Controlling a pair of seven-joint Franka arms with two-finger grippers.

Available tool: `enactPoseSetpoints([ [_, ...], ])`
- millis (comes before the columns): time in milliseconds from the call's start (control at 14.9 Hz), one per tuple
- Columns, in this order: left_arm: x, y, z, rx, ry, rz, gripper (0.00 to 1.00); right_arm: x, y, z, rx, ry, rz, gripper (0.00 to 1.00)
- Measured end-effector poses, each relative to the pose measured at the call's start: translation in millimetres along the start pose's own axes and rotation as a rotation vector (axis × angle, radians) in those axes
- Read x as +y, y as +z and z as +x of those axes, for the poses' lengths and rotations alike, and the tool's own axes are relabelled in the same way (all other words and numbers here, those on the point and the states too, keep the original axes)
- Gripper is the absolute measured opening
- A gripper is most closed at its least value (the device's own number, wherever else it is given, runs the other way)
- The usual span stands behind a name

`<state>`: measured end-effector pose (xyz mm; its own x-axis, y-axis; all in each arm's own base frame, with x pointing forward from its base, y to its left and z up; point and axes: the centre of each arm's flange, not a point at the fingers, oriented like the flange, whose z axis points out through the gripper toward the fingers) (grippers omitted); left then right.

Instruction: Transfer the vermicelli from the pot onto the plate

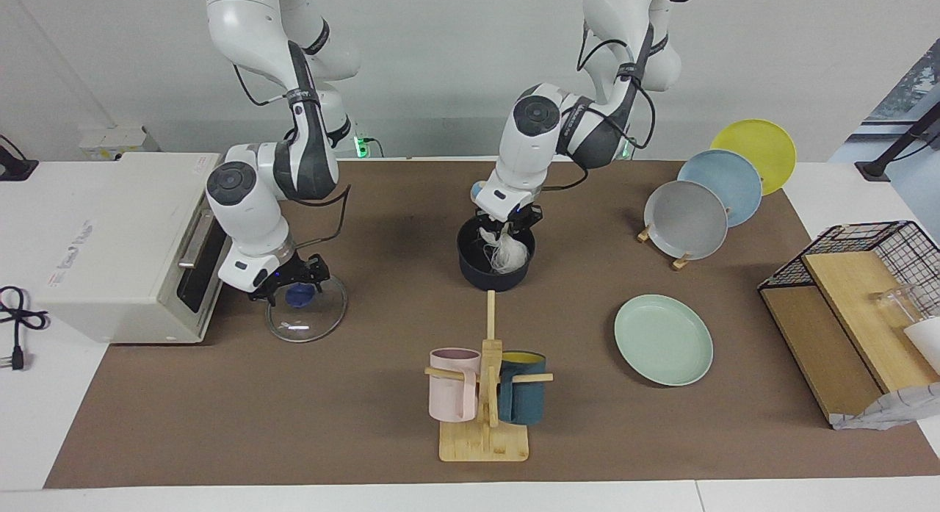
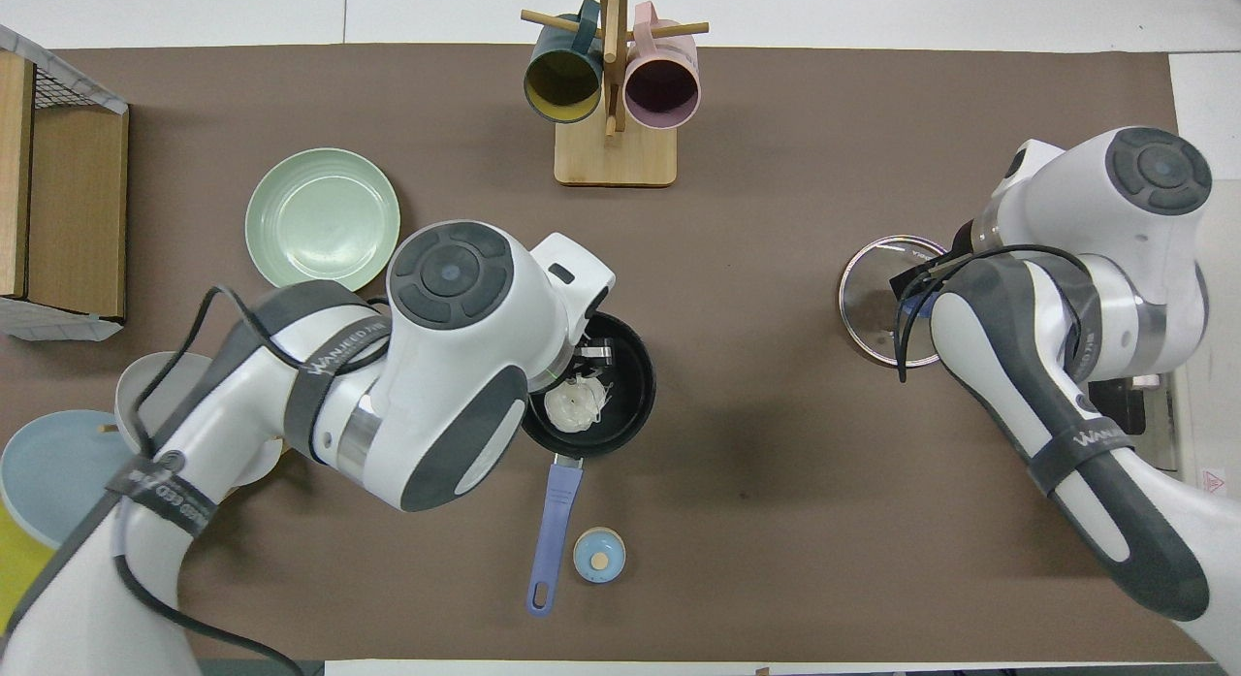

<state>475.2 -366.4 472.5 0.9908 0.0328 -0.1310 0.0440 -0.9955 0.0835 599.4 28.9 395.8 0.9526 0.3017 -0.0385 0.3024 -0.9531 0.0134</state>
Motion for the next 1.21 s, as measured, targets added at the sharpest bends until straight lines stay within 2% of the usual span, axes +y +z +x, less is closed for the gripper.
enactPoseSetpoints([
  [268,-64,-85,37,-0.013,-0.023,-0.034,0.24,3,-89,-12,-0.032,0.062,0.006,1.0],
  [536,-150,-108,83,0.025,-0.018,-0.065,0.24,1,-159,-30,-0.051,0.109,0.009,1.0],
  [804,-224,-85,129,0.081,0.047,-0.085,0.24,-3,-203,-51,-0.06,0.14,0.011,1.0],
  [1072,-270,-26,173,0.134,0.073,-0.061,0.24,-2,-206,-54,-0.091,0.212,0.014,1.0],
  [1206,-276,-2,186,0.135,0.085,-0.046,0.24,1,-206,-56,-0.101,0.235,0.015,1.0],
])
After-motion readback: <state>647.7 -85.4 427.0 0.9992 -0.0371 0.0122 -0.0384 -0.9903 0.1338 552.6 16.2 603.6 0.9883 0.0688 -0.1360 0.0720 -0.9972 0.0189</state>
